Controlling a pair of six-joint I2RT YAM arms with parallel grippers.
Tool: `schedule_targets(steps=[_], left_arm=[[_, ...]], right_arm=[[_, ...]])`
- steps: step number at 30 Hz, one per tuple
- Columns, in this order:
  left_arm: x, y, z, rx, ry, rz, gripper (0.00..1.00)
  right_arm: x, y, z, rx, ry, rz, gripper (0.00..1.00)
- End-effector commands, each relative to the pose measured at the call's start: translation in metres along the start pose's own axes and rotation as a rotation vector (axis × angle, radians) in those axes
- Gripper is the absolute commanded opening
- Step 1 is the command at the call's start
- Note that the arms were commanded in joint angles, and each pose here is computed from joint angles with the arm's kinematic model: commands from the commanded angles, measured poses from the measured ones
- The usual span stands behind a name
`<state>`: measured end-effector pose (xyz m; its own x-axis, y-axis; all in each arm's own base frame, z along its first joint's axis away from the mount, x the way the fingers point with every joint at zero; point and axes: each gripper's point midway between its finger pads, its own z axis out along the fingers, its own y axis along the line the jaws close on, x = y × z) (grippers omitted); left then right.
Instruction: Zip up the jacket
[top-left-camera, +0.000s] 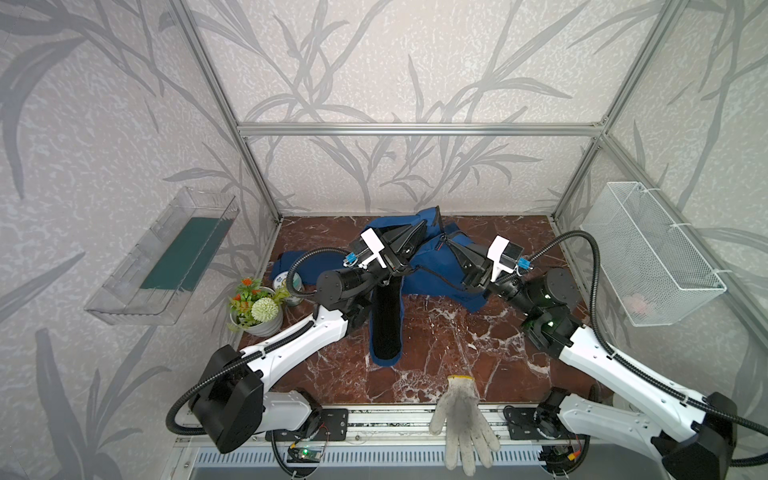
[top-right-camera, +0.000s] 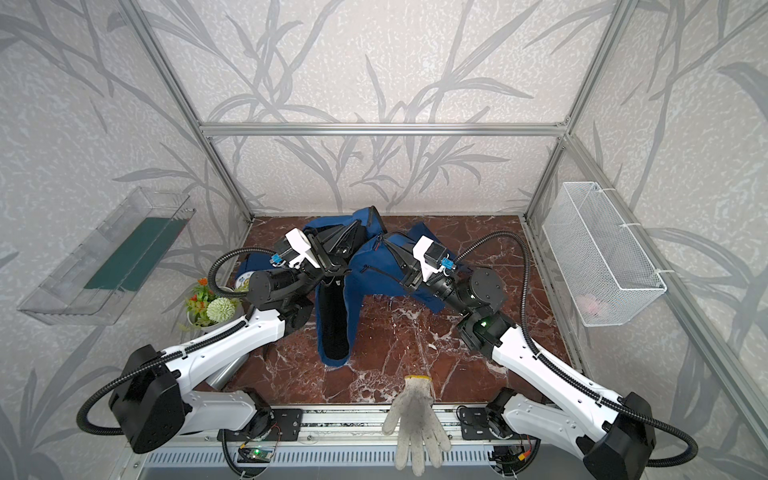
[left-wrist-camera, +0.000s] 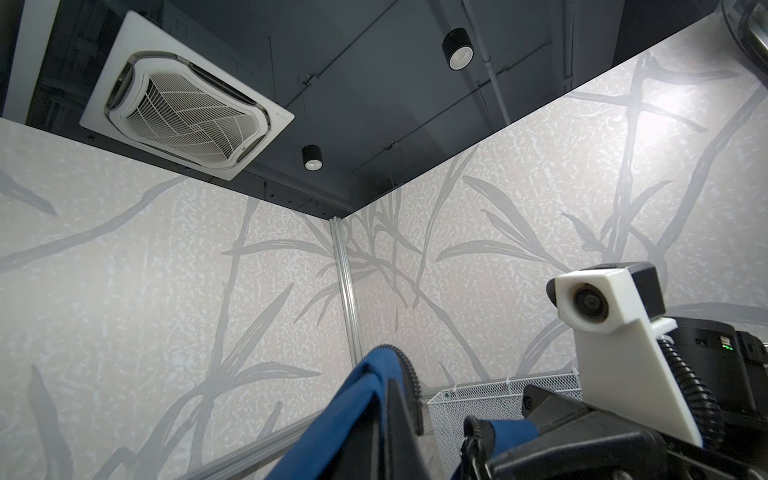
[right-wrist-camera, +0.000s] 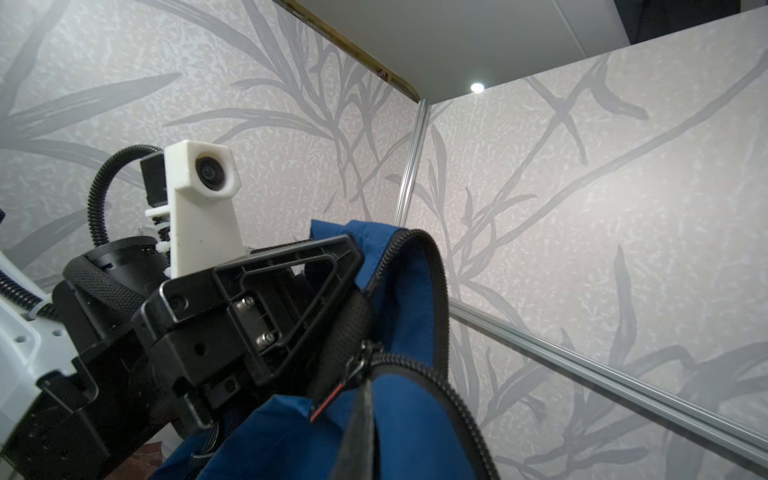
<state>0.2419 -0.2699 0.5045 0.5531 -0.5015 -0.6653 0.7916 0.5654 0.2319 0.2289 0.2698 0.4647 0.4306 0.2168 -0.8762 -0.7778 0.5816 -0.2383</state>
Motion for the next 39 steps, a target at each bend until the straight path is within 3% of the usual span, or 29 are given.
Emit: schedule_targets(steps=[1,21,39], left_arm=[[-0.03,-0.008,0.009,0.056,-0.102,0.089,0.0],[-0.036,-0.011,0.012,0.07,-0.118,0.122,0.0],[-0.03,-0.013,0.01,0.072,-0.106,0.114,0.0]], right_arm=[[-0.057,-0.002,-0.003,-0.008,-0.146,-0.053,0.0],[-0.045,-0.001,0.014,-0.041,-0.086,0.004,0.0],[-0.046,-0.002,0.017,-0.045,-0.107,0.023,0.0]])
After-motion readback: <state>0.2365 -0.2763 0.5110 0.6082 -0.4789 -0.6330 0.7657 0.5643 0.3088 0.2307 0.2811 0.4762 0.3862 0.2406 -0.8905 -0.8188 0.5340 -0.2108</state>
